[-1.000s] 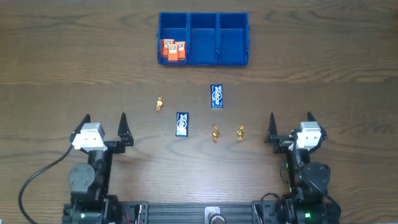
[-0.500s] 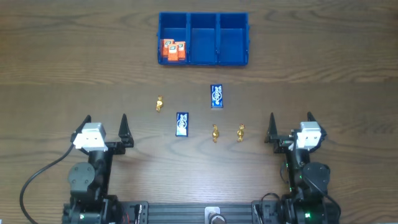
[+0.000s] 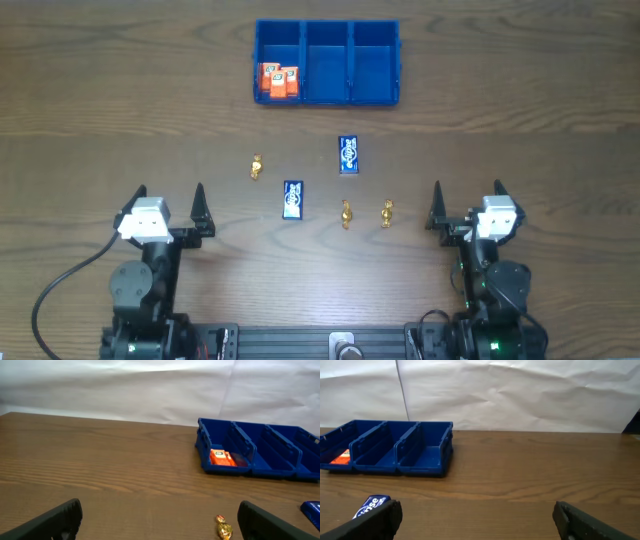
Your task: Sort Candies Into Trays
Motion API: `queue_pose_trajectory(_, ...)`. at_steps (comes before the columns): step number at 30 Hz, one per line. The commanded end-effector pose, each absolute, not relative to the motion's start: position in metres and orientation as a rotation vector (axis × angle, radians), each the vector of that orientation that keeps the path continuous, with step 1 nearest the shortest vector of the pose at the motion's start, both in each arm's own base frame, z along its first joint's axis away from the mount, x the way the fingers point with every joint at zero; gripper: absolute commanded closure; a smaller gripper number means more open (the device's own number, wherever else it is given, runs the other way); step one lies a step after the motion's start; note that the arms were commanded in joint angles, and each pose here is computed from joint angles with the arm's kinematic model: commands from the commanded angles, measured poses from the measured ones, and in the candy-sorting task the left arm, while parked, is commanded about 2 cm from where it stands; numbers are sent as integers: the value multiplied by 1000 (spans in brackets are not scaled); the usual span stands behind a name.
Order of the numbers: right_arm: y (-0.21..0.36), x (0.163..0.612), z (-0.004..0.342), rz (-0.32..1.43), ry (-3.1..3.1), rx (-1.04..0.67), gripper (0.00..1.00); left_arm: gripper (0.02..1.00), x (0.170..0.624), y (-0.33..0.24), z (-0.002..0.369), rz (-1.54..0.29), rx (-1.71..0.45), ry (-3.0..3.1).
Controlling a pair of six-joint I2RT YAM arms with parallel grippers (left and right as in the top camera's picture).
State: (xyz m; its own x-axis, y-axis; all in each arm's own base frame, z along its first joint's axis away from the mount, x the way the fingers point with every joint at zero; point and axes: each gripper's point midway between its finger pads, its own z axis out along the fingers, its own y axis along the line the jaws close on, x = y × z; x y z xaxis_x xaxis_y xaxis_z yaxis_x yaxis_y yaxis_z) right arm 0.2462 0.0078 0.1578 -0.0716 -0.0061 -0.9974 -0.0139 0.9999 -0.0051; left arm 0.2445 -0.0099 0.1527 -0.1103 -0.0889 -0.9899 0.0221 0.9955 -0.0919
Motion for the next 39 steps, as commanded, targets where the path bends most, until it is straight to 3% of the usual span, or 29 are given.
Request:
queue_pose_trajectory(1, 7, 246, 161, -7, 1629, -24, 3, 23, 243, -7, 135, -76, -55, 1733)
queue_pose_trajectory(6, 3, 246, 163, -19, 1621, 4, 3, 20, 243, -7, 135, -76, -55, 1733)
queue_pose_trajectory(13, 2, 248, 190, 180, 1617, 215, 3, 20, 244, -7, 135, -76, -55, 1733)
queue_pose_trajectory(23, 51, 305, 229, 339, 2106, 100, 3, 20, 243, -7, 135, -76, -55, 1733)
queue_pose_trajectory(31, 174, 333, 202, 461, 2557, -79, 3, 20, 243, -7, 135, -76, -55, 1733)
queue_pose_trajectory(39, 268, 316, 137, 350, 2877, -98, 3, 23, 243, -7, 135, -76, -55, 1733)
